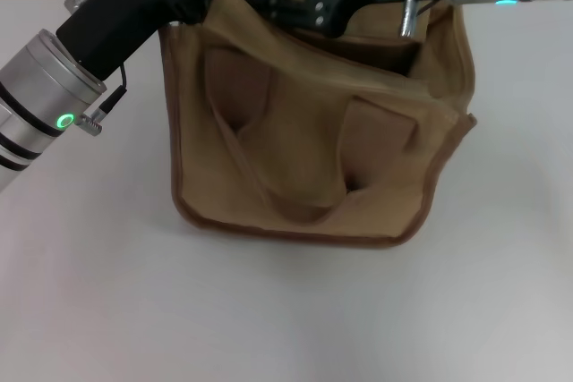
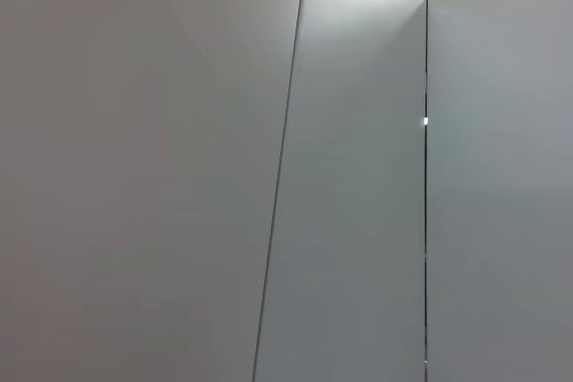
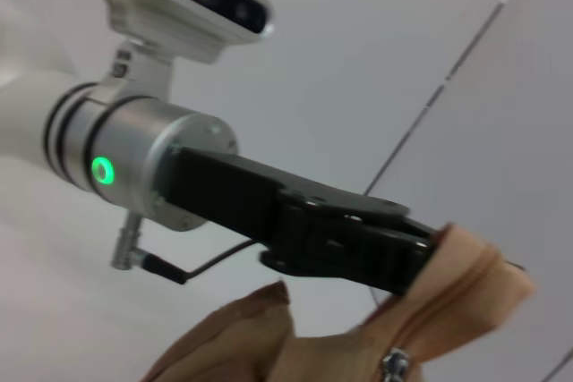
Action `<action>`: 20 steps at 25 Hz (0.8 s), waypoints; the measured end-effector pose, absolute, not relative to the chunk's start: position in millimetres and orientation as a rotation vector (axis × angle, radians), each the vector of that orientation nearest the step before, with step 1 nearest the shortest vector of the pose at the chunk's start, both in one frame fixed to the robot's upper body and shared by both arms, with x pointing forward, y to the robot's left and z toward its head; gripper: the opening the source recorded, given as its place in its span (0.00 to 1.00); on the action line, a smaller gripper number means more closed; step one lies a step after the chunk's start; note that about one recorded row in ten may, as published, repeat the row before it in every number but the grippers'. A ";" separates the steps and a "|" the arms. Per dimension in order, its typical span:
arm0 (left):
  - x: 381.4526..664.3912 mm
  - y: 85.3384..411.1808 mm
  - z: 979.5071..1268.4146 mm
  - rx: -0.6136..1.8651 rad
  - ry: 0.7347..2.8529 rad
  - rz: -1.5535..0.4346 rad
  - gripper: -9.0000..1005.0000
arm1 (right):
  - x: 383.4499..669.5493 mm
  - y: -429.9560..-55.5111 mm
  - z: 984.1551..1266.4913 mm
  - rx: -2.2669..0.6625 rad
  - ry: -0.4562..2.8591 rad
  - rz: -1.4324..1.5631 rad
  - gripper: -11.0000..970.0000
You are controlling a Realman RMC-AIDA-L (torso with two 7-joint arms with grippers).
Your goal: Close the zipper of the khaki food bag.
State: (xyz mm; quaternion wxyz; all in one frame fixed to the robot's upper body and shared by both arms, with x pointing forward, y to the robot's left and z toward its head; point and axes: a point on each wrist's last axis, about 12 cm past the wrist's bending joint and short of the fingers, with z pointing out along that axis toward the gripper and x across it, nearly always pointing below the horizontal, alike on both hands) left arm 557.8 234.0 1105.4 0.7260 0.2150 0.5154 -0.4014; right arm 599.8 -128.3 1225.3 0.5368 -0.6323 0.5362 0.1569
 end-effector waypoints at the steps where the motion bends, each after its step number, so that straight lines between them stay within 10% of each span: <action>1: 557.6 234.3 1105.3 0.473 1.137 -0.885 0.03 | 601.9 -132.8 1225.6 -1.482 1.288 0.374 0.42; 20: 558.1 232.8 1106.8 0.476 1.132 -0.900 0.03 | 617.2 -188.8 1237.3 -1.245 1.352 0.641 0.42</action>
